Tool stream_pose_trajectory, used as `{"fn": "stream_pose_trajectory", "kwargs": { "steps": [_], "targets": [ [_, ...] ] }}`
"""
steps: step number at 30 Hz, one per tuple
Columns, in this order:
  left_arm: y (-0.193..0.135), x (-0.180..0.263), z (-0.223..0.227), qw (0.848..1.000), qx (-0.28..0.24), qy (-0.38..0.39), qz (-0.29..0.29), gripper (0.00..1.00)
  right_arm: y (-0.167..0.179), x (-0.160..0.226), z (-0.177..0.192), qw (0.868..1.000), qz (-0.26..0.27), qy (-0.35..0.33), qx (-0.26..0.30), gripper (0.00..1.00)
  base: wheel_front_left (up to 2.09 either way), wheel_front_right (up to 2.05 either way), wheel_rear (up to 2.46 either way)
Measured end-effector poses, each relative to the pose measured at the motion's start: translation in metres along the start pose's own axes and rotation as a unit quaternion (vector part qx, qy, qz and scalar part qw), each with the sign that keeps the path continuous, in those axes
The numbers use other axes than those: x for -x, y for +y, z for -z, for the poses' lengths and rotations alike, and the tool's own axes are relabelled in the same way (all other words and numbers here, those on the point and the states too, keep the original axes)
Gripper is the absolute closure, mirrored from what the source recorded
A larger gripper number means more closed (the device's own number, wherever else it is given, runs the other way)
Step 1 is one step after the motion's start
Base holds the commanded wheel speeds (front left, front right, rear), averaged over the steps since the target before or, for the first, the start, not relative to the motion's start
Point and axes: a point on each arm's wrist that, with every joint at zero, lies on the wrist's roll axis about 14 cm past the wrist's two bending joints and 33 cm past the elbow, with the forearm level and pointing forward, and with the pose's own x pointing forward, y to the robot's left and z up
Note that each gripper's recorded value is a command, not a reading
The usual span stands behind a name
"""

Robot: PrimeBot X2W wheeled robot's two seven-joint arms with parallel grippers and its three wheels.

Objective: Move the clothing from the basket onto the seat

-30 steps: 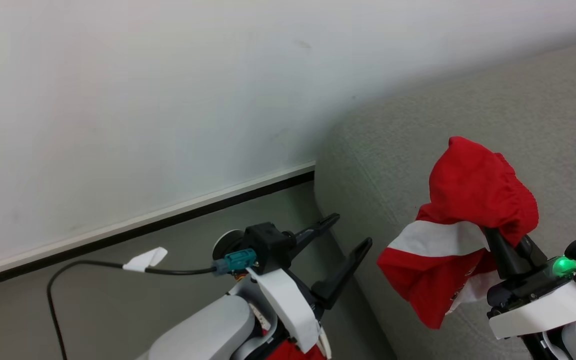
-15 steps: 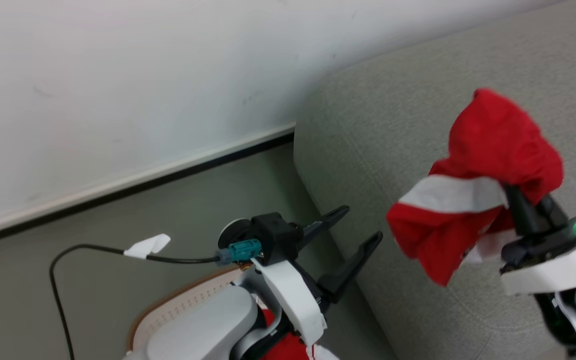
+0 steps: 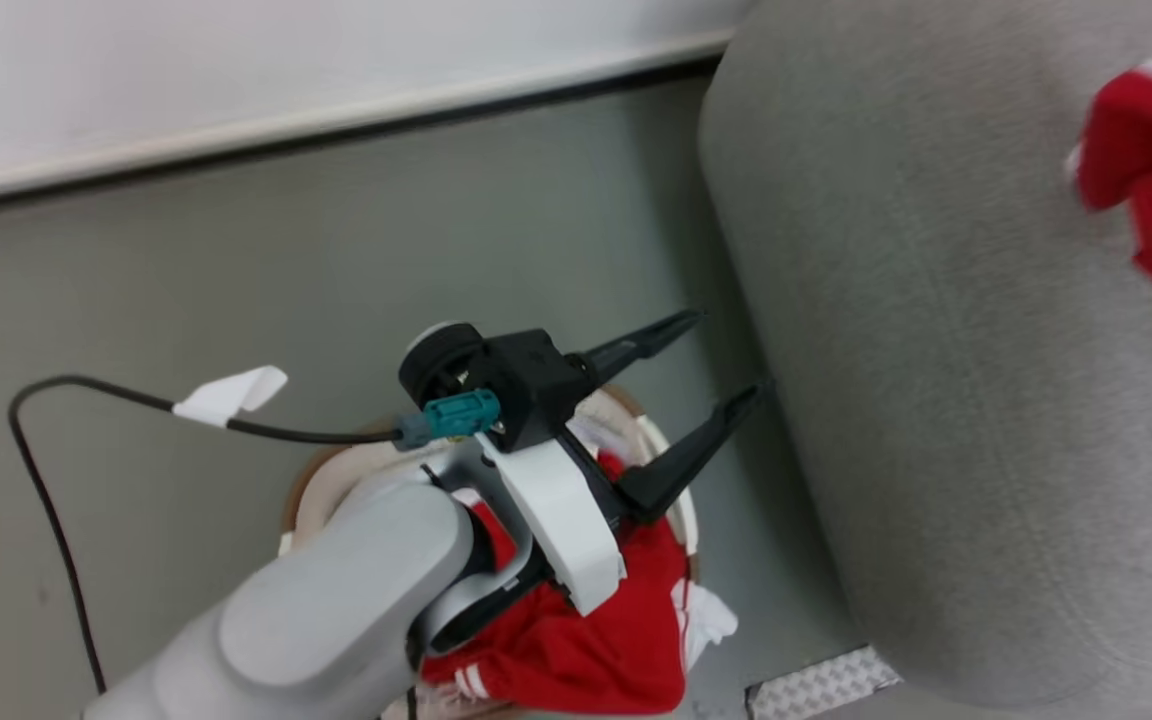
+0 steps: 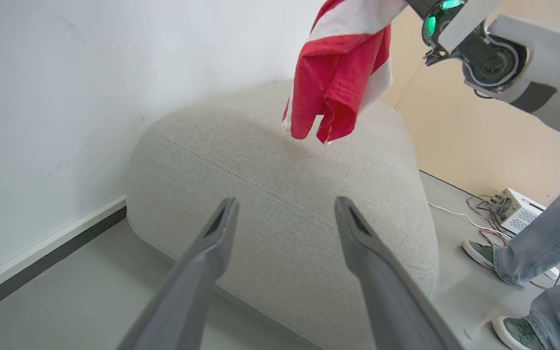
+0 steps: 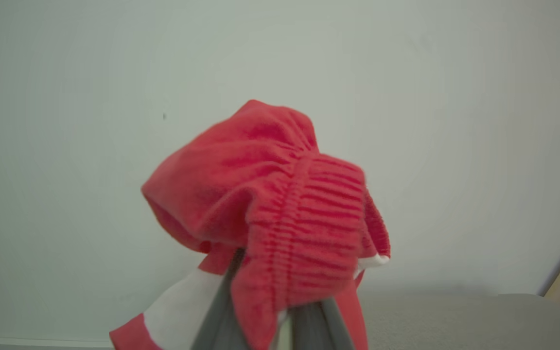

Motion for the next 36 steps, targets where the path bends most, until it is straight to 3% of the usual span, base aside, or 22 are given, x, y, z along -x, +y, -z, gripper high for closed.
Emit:
{"fn": "stream_pose_trajectory", "kwargs": {
  "steps": [8,13,16,21,23,24,26,28,36],
  "targets": [
    [0.043,0.017,0.032,0.999,0.029,0.013,-0.038,0.0,-0.032,-0.051,0.047,0.998,0.045,0.037,0.014,1.0,0.0,0.0,0.0],
    [0.061,0.03,0.053,0.997,0.046,0.026,-0.061,0.0,-0.025,-0.053,0.124,0.987,0.046,0.153,0.018,1.0,0.0,0.0,0.0],
    [0.07,0.036,0.062,0.996,0.052,0.03,-0.073,0.0,-0.026,-0.044,0.167,0.971,0.051,0.232,0.022,1.0,0.0,0.0,0.0],
    [0.077,0.044,0.068,0.994,0.054,0.037,-0.088,0.0,-0.02,-0.012,0.225,0.93,0.062,0.361,0.001,1.0,0.0,0.0,0.0],
    [0.077,0.044,0.066,0.994,0.05,0.034,-0.088,0.0,-0.019,-0.007,0.229,0.923,0.063,0.38,-0.004,0.6,0.0,0.0,0.0],
    [0.077,0.044,0.064,0.994,0.048,0.033,-0.089,0.0,-0.019,-0.004,0.23,0.918,0.064,0.392,-0.009,0.51,0.0,0.0,0.0],
    [0.075,0.043,0.059,0.995,0.045,0.029,-0.089,0.0,-0.017,0.004,0.233,0.906,0.059,0.419,-0.008,0.02,0.0,0.0,0.0],
    [0.072,0.042,0.054,0.995,0.041,0.026,-0.089,0.0,-0.016,0.006,0.229,0.902,0.056,0.428,-0.011,0.0,0.0,0.0,0.0],
    [0.054,0.044,0.03,0.994,0.033,0.012,-0.101,0.0,-0.018,0.007,0.178,0.914,0.029,0.405,0.005,0.0,0.0,0.0,0.0]
  ]
}}
